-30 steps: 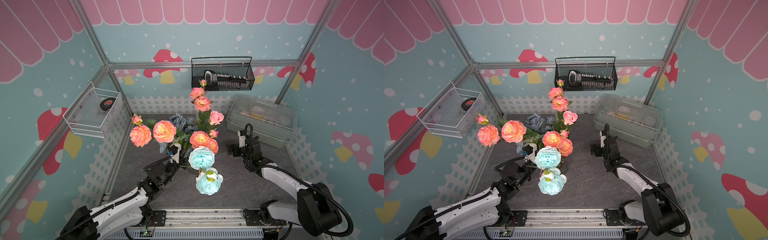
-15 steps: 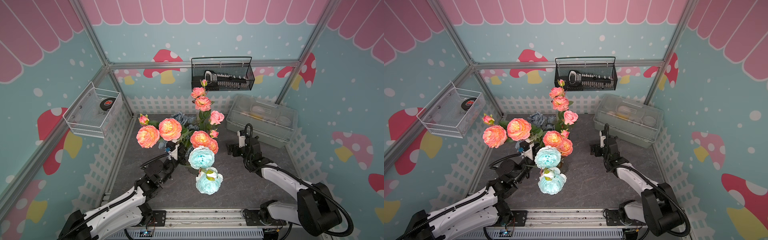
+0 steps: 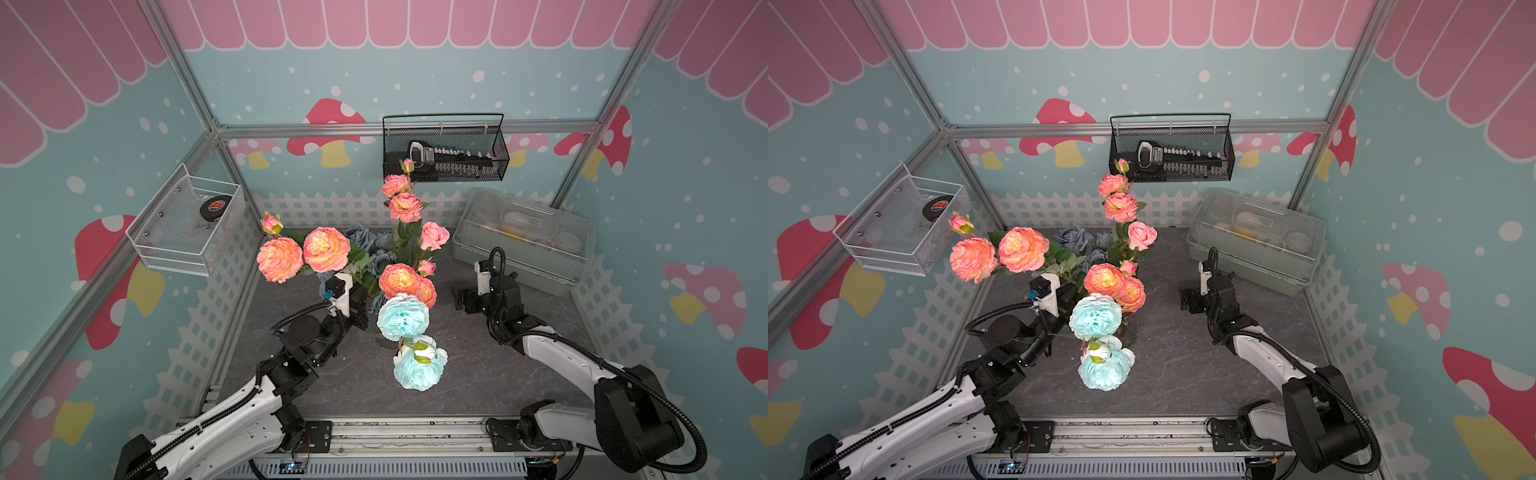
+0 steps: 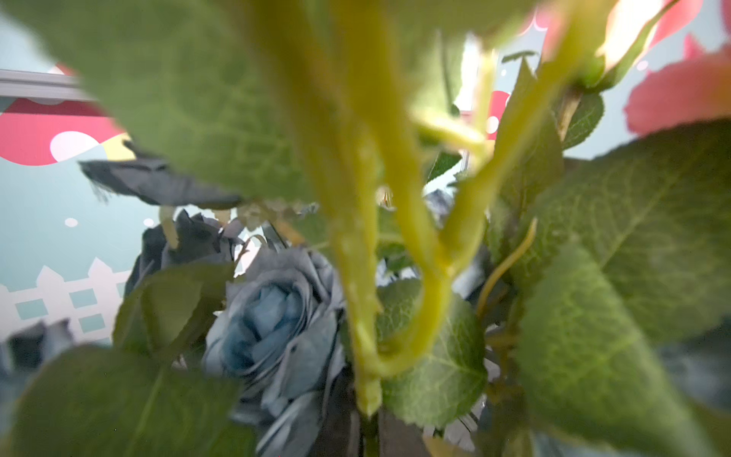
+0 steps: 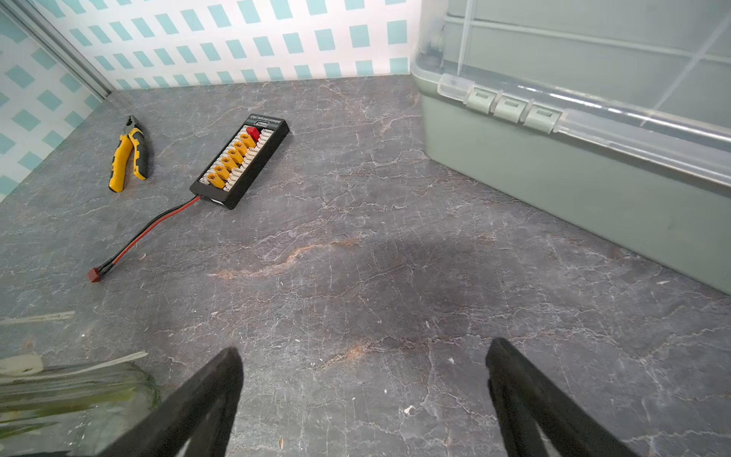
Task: Pick out pink flowers from the vase
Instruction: Pick up the flower from the vase.
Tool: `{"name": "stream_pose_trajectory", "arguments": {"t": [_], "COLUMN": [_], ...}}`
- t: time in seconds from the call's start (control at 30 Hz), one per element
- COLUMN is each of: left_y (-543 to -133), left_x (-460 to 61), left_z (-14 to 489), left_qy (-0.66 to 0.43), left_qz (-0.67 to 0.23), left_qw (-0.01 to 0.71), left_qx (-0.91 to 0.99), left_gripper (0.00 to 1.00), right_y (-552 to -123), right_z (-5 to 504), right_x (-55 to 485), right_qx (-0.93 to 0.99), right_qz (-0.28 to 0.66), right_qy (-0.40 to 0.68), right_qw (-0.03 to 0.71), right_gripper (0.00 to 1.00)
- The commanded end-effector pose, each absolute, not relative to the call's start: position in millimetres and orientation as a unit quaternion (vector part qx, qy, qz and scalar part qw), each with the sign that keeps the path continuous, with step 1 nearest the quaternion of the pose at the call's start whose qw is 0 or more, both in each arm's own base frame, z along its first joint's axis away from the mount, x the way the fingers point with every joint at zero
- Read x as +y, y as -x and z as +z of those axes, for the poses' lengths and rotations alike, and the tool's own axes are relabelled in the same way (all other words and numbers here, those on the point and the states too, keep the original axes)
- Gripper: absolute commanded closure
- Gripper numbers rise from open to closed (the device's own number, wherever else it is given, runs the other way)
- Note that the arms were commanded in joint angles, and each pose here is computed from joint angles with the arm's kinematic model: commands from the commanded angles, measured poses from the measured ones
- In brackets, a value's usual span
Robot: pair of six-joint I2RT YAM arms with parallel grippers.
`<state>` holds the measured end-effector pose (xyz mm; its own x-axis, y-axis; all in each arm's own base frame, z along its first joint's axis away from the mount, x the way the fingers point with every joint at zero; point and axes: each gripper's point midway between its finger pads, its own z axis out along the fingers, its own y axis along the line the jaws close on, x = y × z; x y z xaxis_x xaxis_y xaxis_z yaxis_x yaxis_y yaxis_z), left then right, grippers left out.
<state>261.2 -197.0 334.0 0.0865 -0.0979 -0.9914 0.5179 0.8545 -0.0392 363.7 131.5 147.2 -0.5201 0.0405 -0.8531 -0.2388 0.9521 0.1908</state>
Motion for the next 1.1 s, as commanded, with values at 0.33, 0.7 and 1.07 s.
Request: {"name": "stream_pose_trajectory", "arguments": {"t": [0.33, 0.7, 1.07], "left_y": [-247.4, -216.1, -214.2], "left_x": [-172.4, -134.4, -144.3], "left_z": [420.0, 507.7, 569.1], "left_qy": [-0.154, -0.127, -0.159], "left_qz": [-0.19, -0.185, -0.165], "left_qw": [0.747, 0.776, 0.814], "left_qx": [0.619, 0.59, 0.533], "left_gripper": [0.95, 0.99, 1.0], "right_y": [-366.0, -361.2, -355.6], "right_z": [163.9, 186.8, 225.1], "right_x": [139.9, 147.7, 174.2], "right_qx": [0.849, 0.834, 0.812], "right_qz": [0.16, 0.174, 0.18], "right_qy": [0.06, 0.075, 0.131], "right_qw": [0.5, 0.518, 0.539], "right_gripper": [0.05, 0.05, 0.05]}}
